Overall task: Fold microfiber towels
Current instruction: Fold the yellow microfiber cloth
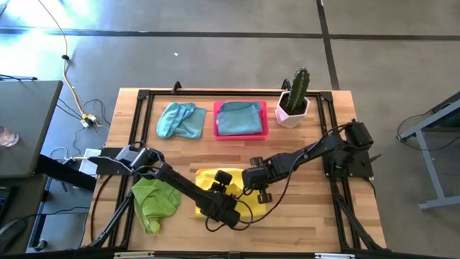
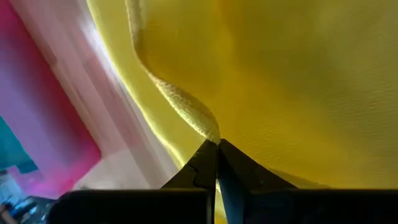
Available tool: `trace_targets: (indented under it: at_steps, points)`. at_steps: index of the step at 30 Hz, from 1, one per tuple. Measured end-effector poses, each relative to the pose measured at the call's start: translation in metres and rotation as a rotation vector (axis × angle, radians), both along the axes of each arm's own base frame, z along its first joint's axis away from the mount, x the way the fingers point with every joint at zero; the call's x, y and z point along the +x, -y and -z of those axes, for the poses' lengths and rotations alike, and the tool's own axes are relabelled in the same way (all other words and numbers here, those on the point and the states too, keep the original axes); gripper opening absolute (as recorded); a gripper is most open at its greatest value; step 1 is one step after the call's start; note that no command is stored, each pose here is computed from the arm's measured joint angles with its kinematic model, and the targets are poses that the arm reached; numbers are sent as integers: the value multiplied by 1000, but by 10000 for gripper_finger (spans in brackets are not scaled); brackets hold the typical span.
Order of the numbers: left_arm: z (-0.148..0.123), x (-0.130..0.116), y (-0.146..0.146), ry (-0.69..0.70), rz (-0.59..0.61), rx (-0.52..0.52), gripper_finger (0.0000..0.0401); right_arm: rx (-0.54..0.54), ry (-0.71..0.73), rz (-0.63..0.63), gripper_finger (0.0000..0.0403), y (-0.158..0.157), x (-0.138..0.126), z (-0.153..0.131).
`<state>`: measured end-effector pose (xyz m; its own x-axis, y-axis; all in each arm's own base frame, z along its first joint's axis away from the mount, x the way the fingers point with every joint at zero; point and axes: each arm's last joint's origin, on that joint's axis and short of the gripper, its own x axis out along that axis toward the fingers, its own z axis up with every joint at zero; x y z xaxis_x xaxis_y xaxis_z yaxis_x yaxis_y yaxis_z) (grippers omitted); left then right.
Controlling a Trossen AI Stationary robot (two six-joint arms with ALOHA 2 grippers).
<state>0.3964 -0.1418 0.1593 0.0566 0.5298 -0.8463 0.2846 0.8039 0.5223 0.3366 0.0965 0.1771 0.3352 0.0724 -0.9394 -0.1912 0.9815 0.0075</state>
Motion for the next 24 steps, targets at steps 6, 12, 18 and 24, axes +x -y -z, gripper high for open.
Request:
trace_targets:
  at_steps: [6,12,18,24]
  points:
    - [10,-2,-5,-18,33,36,0,-16,-48,23,0,8,0,6]
    - [8,0,-10,-24,94,121,0,-28,-55,46,0,18,1,6]
    - [3,2,-21,-21,93,159,0,-49,-75,64,0,30,1,6]
    - [10,-1,-36,-71,34,104,0,-86,-71,84,0,42,3,6]
